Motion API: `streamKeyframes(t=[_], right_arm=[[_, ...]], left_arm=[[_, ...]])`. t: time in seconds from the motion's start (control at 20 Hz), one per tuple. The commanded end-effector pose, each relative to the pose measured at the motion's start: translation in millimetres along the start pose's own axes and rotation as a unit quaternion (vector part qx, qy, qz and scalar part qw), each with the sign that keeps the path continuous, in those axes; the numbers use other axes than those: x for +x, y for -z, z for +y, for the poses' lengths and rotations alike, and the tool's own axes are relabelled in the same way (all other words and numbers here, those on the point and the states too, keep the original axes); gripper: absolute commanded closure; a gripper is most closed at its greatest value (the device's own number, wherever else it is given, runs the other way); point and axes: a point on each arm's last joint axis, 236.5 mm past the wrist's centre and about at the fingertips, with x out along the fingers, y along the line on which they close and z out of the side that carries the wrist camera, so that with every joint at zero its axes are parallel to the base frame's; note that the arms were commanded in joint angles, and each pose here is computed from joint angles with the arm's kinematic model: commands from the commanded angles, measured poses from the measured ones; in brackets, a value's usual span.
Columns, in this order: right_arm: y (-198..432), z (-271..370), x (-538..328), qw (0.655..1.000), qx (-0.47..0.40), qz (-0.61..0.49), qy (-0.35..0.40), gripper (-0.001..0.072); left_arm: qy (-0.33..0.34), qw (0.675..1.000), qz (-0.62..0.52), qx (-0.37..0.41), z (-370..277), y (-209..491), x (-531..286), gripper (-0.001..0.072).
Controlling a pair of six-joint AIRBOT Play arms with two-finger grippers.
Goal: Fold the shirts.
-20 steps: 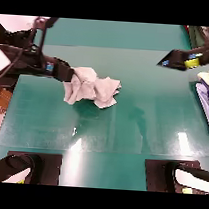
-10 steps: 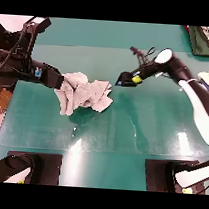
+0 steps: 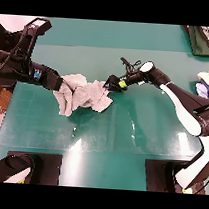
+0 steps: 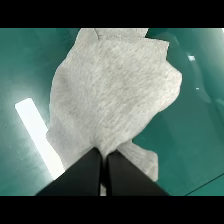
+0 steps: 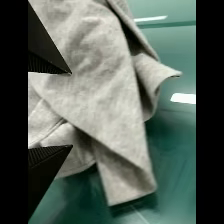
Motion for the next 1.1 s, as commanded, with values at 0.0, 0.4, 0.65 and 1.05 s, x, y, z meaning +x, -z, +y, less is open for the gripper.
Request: streamKeyframes(t=[0.0,0.4,0.65,1.05], right_arm=[[-14.7,5.3,13.1,0.999,-0.002,-0.04,0.0,0.0207],[-18.0,24.7,18.2,0.996,-0.068,-0.063,0.001,0.0701],[-44.1,112.5,-118.7,0.963,-0.205,-0.172,-0.026,0.0704],[52.9,264.8,-434.6,0.809,-0.355,-0.468,-0.012,0.0705]], left_arm=[[0.0,1.0,0.0,-0.004,0.2,0.1,-0.5,0.0683],[0.008,1.0,-0.001,-0.006,-3.6,-0.2,-0.8,0.0683],[0.008,0.996,-0.09,0.002,-7.6,-43.6,-31.8,0.0683],[0.124,0.938,-0.321,0.04,-84.4,-123.9,-221.2,0.0683]])
